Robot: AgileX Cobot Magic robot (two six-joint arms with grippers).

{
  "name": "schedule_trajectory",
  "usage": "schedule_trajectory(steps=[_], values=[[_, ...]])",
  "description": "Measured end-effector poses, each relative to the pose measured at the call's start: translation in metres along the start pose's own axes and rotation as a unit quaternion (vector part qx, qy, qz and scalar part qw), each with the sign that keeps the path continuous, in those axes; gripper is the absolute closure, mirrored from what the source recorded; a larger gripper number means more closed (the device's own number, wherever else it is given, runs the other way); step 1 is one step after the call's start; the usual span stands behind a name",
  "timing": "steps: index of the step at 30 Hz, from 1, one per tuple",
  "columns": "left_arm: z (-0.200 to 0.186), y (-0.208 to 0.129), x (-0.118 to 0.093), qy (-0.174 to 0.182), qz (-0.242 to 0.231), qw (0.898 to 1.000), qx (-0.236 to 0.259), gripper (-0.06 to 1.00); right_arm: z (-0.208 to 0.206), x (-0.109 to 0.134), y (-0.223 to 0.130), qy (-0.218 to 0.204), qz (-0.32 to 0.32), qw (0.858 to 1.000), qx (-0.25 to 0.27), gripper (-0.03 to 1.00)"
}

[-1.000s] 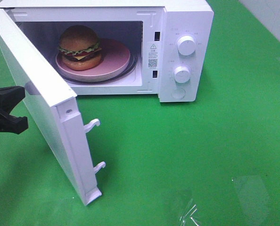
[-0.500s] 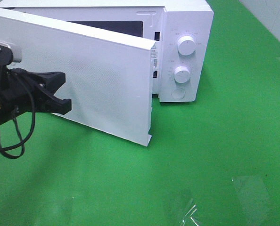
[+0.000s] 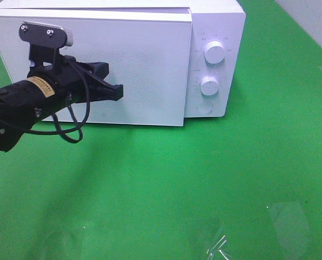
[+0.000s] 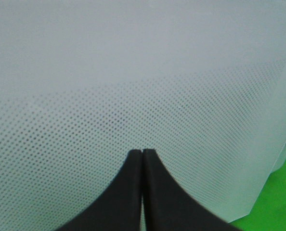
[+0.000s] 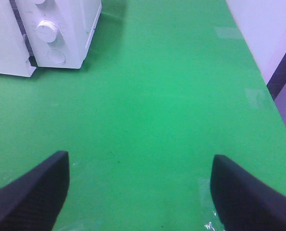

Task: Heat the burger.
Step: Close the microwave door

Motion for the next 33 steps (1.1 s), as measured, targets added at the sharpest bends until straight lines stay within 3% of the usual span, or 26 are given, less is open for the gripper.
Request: schedule_trajectory(steps=[5,8,17,23,30,33], values=[[0.027,0.012,-0.009,-0.002,-0.010,1.000,-0.015,0.94,0.000,0.000,0.000,0.000,0.000,1.000,0.000,0.21],[0.041,0.011,-0.022,-0.024,0.005,1.000,-0.002,0.94,0.000,0.000,0.000,0.000,0.000,1.000,0.000,0.21],[0.066,0.017,-0.035,-0.040,0.022,0.999,0.000,0.94,0.000,0.000,0.000,0.000,0.000,1.000,0.000,0.21],[0.069,0.015,-0.039,-0.042,0.037,0.998,0.015,0.94,0.000,0.000,0.000,0.000,0.000,1.000,0.000,0.21],[0.060,0.010,-0.045,-0.029,0.001,0.998,0.058,0.94,0.000,0.000,0.000,0.000,0.000,1.000,0.000,0.21],[0.044,0.008,-0.056,-0.040,-0.001,0.996,0.086,0.86,0.000,0.000,0.000,0.000,0.000,1.000,0.000,0.21]])
Point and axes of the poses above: a point on each arm's last joint axis where the gripper is mounted, z pointing out along that axis toward the gripper, x along the wrist's bending axis when the last joint is at zero, y = z × x, the point moved 3 cm from there along z, pointing out along that axis toward the gripper, and after that the axes turned 1 degree about z, right-handed, at the moved point
